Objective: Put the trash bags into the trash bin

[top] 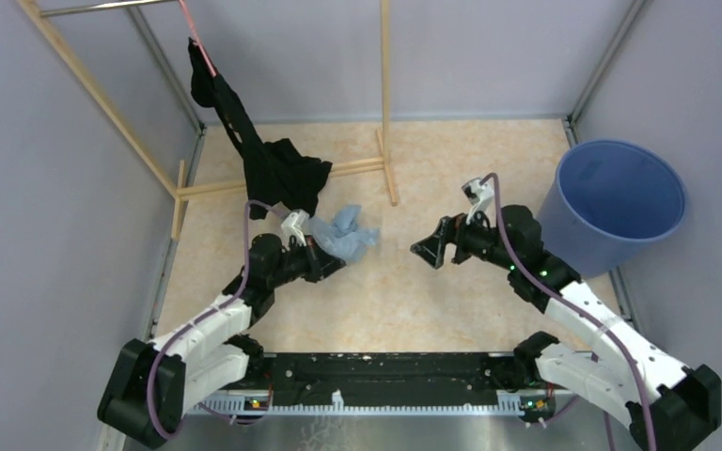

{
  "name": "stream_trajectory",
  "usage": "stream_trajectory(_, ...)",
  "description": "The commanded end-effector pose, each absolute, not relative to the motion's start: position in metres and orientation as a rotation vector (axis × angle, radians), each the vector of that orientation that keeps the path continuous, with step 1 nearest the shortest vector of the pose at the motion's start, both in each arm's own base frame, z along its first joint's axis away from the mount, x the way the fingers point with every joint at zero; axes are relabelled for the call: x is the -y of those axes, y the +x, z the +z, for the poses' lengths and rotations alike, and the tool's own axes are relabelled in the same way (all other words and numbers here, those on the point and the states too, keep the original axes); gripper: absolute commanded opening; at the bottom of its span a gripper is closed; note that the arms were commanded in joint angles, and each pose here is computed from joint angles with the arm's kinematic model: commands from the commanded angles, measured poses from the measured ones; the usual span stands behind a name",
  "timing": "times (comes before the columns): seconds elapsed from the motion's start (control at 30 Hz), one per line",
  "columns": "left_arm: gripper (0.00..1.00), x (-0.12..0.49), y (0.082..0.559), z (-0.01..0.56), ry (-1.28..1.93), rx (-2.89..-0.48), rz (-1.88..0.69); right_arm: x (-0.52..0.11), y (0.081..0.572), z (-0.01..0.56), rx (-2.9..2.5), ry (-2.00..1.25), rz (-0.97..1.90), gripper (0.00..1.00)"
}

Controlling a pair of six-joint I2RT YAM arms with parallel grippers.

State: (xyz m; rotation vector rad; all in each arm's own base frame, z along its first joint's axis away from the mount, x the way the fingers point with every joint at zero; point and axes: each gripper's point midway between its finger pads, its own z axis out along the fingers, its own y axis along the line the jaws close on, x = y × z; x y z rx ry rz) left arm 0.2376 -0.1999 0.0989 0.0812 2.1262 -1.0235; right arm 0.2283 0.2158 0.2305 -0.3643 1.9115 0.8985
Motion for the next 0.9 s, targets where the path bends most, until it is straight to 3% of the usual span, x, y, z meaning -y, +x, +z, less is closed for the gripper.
stream_trajectory(0.0,0.00,0.229,0.202,0.149,0.238,-1.904,-1.387,-0.251,0.209,0.218,-1.892,-0.462,1.173,0.97)
stream_trajectory(0.13,0.00,0.227,0.175,0.131,0.205,-1.910,-1.501,-0.278,0.205,0.197,-1.952,-0.489,1.264,0.89)
stream_trajectory(0.7,0.00,0.209,0.158,0.069,0.068,-2.097,-1.404,-0.334,0.217,0.142,-2.123,-0.468,1.302,0.77)
stream_trajectory(0.77,0.00,0.209,0.157,0.067,0.066,-2.108,-1.401,-0.346,0.210,0.133,-2.147,-0.505,1.323,0.73)
stream_trajectory(0.87,0.00,0.209,0.155,0.066,0.067,-2.117,-1.406,-0.359,0.201,0.128,-2.158,-0.548,1.384,0.58)
